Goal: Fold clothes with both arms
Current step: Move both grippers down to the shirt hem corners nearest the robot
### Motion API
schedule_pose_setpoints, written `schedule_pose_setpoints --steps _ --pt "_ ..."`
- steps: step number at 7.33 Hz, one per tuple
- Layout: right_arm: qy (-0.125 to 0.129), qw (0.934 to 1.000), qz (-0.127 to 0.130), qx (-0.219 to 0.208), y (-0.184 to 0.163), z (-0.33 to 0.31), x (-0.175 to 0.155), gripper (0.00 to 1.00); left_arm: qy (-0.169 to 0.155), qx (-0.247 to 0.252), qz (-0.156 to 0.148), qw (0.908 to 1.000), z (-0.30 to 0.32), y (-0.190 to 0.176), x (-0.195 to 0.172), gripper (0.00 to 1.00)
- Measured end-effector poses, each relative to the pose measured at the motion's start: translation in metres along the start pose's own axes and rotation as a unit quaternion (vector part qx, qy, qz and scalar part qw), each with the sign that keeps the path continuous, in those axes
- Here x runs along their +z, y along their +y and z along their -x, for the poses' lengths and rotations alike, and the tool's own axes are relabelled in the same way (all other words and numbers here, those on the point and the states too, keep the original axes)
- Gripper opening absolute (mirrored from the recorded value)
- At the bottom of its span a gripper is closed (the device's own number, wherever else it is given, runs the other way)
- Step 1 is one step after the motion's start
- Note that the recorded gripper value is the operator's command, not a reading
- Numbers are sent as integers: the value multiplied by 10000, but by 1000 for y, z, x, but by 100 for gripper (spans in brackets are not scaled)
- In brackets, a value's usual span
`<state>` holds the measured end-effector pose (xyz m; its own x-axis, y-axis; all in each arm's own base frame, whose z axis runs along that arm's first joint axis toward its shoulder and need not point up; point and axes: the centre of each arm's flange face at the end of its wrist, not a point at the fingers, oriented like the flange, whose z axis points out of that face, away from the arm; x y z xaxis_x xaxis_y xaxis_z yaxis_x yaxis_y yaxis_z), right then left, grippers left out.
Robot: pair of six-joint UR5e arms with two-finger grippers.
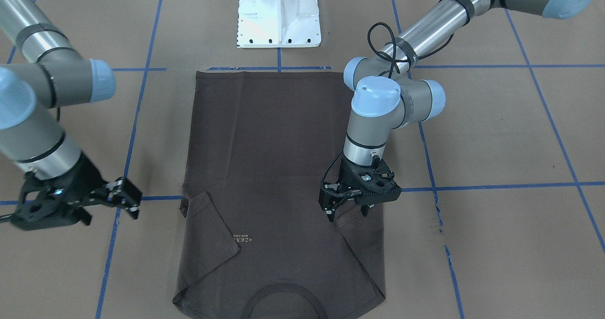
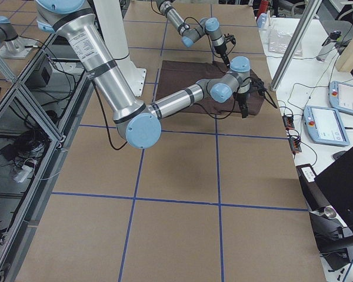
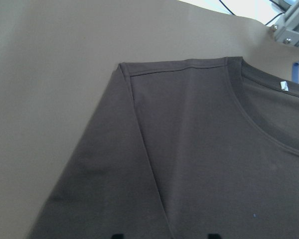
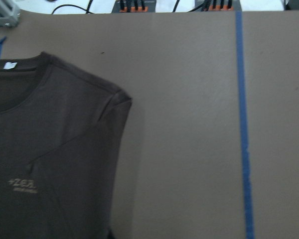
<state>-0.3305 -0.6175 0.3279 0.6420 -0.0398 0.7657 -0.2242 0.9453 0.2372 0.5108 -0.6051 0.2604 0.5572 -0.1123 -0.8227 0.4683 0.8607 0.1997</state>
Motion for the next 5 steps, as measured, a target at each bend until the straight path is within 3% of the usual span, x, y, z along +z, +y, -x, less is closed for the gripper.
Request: schedule_pose_setpoints --steps 3,5 --pt "-441 9963 -286 682 155 87 -23 100 631 231 113 9977 27 59 -69 100" --pt "-418 9936 -252 1023 266 110 -43 99 897 164 450 9948 53 126 -110 100"
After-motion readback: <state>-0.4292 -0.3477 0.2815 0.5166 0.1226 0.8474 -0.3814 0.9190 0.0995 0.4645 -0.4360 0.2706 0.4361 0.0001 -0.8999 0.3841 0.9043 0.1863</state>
